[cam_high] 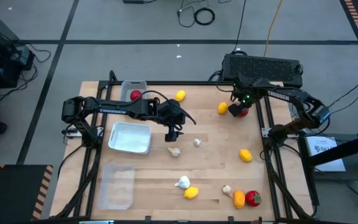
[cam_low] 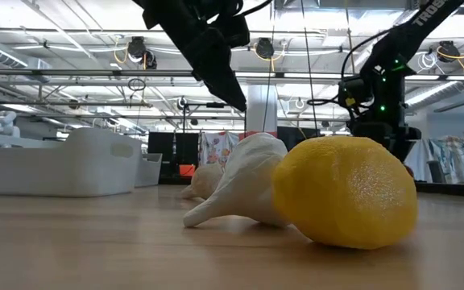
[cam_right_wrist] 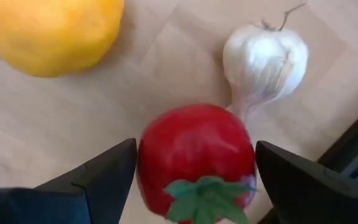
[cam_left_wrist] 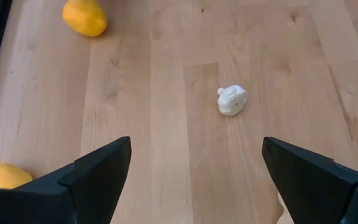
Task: Sort produce into baskets
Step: Put the red tomato into the gray bin
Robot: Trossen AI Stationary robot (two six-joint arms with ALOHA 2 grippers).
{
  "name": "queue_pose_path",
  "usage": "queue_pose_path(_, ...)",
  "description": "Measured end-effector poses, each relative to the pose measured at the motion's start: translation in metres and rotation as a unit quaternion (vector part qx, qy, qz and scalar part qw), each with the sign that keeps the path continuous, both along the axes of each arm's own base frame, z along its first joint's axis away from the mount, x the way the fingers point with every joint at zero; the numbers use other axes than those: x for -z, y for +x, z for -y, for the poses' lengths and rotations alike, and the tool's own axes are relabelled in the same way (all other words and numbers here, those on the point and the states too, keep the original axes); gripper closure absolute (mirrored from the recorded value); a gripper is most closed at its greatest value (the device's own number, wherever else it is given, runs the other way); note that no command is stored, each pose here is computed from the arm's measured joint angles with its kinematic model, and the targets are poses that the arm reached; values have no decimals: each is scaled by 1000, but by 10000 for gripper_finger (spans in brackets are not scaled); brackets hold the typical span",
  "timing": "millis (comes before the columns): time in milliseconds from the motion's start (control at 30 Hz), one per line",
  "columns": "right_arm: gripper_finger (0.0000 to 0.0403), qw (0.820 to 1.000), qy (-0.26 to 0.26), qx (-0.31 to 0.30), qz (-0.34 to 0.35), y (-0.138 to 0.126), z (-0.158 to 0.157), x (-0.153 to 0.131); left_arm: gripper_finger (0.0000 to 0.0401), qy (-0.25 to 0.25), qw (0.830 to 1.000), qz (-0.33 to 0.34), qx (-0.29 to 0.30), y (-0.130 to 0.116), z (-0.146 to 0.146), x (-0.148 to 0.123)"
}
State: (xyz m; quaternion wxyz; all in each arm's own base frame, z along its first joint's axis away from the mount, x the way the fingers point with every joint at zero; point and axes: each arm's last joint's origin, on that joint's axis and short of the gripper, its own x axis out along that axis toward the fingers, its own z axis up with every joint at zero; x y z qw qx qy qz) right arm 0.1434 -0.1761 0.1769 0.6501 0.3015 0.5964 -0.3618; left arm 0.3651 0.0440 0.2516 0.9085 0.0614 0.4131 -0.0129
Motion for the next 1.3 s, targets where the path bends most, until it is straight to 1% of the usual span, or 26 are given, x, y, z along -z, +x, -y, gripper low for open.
queue_pose_path(133, 85, 1000, 0, 6, -1, -2, -2, 6, 31, 0, 1000, 0, 0, 0, 0, 0)
queue_pose_path(400, 85, 1000, 1, 7, -1, -2, -2, 6, 31, 0, 1000, 0, 0, 0, 0, 0)
queue_pose_path(667, 86, 999, 25, -16, -25, 8, -4, 21, 31, -1, 1000, -8, 0, -1, 0, 1)
queue_pose_path(800, 100, 999, 29, -26, -27, 10, -6, 21, 31, -2, 1000, -17, -1, -2, 0, 2)
queue_pose_path(967, 122, 998, 41, -41, -30, 11, -6, 13, 31, 1, 999, -36, -6, -6, 0, 3)
queue_pose_path(1067, 127, 997, 45, -46, -35, 13, -4, 2, 31, 11, 998, -57, -27, -14, 0, 0)
queue_pose_path(1200, 128, 997, 45, -60, -36, 20, -2, -15, 31, 21, 995, -80, -54, -33, 1, -16)
queue_pose_path(1300, 128, 996, 36, -72, -30, 28, -1, -31, 31, 45, 993, -80, -77, -52, 0, -35)
